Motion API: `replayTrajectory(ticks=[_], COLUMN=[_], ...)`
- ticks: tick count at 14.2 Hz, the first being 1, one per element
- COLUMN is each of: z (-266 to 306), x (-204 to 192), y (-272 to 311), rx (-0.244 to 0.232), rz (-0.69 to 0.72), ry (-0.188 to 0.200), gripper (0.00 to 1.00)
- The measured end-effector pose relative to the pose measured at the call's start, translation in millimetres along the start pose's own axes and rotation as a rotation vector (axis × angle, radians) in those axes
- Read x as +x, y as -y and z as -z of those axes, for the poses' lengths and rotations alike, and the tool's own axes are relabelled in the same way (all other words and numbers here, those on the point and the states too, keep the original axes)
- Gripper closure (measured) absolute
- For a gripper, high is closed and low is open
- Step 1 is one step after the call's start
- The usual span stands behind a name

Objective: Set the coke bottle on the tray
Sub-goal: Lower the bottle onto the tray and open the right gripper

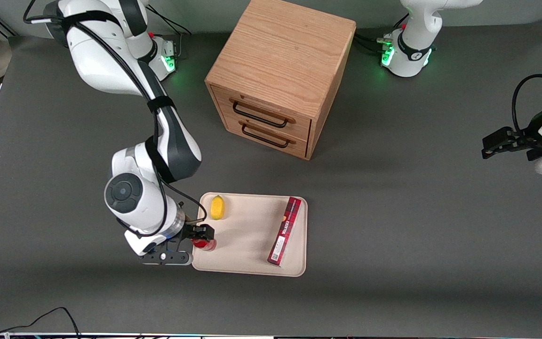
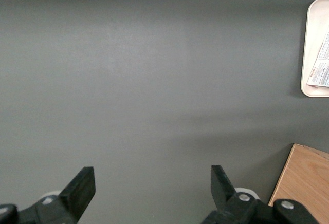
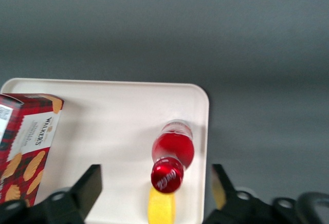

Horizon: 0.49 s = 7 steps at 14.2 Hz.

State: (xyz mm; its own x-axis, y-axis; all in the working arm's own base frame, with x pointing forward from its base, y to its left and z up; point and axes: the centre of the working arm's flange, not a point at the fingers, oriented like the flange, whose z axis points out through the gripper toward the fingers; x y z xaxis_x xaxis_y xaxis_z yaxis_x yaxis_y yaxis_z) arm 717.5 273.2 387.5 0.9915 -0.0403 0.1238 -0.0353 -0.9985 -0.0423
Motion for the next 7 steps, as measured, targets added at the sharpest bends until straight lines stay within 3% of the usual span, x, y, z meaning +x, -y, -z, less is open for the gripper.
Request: replayTrajectory(ticks=[3, 5, 7], z=[91.3, 159.0, 214.5], x=[-1.8, -12.9, -27.1], y=[-21.6, -61.6, -111.1], rx=[-0.048, -0.053, -0.048], rz=[0.009, 0.026, 0.047], ry=[-0.042, -0.017, -0.018], gripper=[0.00, 0.00, 0.00])
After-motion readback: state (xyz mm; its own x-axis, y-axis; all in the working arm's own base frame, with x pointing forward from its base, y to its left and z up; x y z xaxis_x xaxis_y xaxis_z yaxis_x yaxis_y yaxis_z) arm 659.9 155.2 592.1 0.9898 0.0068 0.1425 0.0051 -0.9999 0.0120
